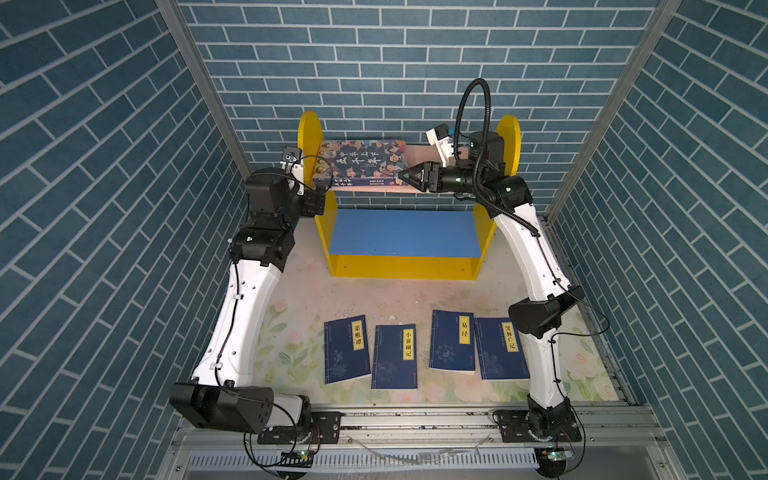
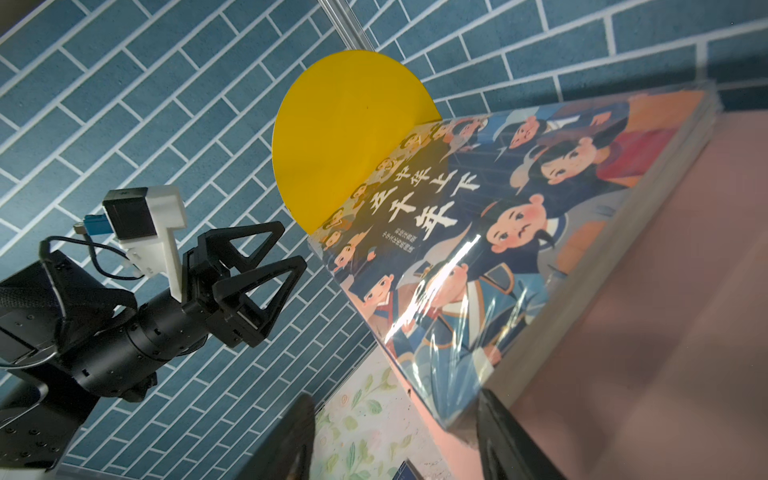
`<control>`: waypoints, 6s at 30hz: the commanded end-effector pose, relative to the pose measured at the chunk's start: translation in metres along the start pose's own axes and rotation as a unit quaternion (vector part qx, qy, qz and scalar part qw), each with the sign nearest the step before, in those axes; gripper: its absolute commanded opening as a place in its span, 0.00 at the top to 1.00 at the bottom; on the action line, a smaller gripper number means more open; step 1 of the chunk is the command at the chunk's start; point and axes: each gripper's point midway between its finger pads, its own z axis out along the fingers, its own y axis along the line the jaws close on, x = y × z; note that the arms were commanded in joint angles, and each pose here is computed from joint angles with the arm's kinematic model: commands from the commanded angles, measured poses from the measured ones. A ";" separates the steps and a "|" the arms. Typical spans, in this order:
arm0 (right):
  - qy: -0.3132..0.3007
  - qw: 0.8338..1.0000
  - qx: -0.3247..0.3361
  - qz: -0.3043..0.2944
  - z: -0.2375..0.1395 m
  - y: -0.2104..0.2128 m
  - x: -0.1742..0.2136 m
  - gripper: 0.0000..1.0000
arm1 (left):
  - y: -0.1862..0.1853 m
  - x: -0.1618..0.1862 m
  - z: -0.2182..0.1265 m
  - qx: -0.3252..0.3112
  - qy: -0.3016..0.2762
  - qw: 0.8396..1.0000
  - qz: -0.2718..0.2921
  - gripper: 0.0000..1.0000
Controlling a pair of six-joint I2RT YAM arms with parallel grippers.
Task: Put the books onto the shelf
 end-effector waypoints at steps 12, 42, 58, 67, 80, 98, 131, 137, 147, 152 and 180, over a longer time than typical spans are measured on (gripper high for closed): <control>0.025 0.997 0.061 0.027 -0.005 -0.004 0.021 0.38 | 0.022 -0.032 -0.034 -0.020 -0.024 1.000 -0.001 0.07; -0.067 0.995 0.066 -0.038 -0.053 0.046 -0.026 0.40 | -0.021 -0.008 -0.078 0.155 0.049 0.974 -0.160 0.03; 0.071 0.991 0.100 -0.059 -0.094 0.088 0.130 0.41 | -0.103 0.134 -0.099 0.289 0.248 0.861 -0.338 0.06; 0.088 0.986 0.129 0.065 -0.127 0.054 0.241 0.41 | -0.129 0.206 -0.092 0.291 0.310 0.802 -0.419 0.06; 0.151 0.950 0.165 0.220 -0.097 -0.008 0.370 0.43 | -0.201 0.285 -0.106 0.345 0.431 0.777 -0.302 0.10; 0.175 0.917 0.247 0.261 -0.069 -0.060 0.434 0.42 | -0.247 0.354 -0.108 0.379 0.471 0.770 -0.205 0.13; 0.232 0.909 0.218 0.268 -0.027 -0.075 0.474 0.44 | -0.244 0.408 -0.128 0.359 0.520 0.758 -0.158 0.08; 0.233 0.908 0.227 0.265 -0.026 -0.079 0.475 0.55 | -0.253 0.415 -0.132 0.366 0.532 0.750 -0.142 0.08; 0.234 0.902 0.259 0.254 -0.028 -0.095 0.480 0.83 | -0.265 0.424 -0.142 0.379 0.554 0.730 -0.127 0.08; 0.224 0.902 0.263 0.259 -0.028 -0.105 0.477 1.00 | -0.274 0.422 -0.144 0.396 0.556 0.717 -0.141 0.09; 0.233 0.900 0.210 0.304 -0.039 -0.096 0.471 0.46 | -0.296 0.399 -0.153 0.467 0.529 0.680 -0.197 0.13</control>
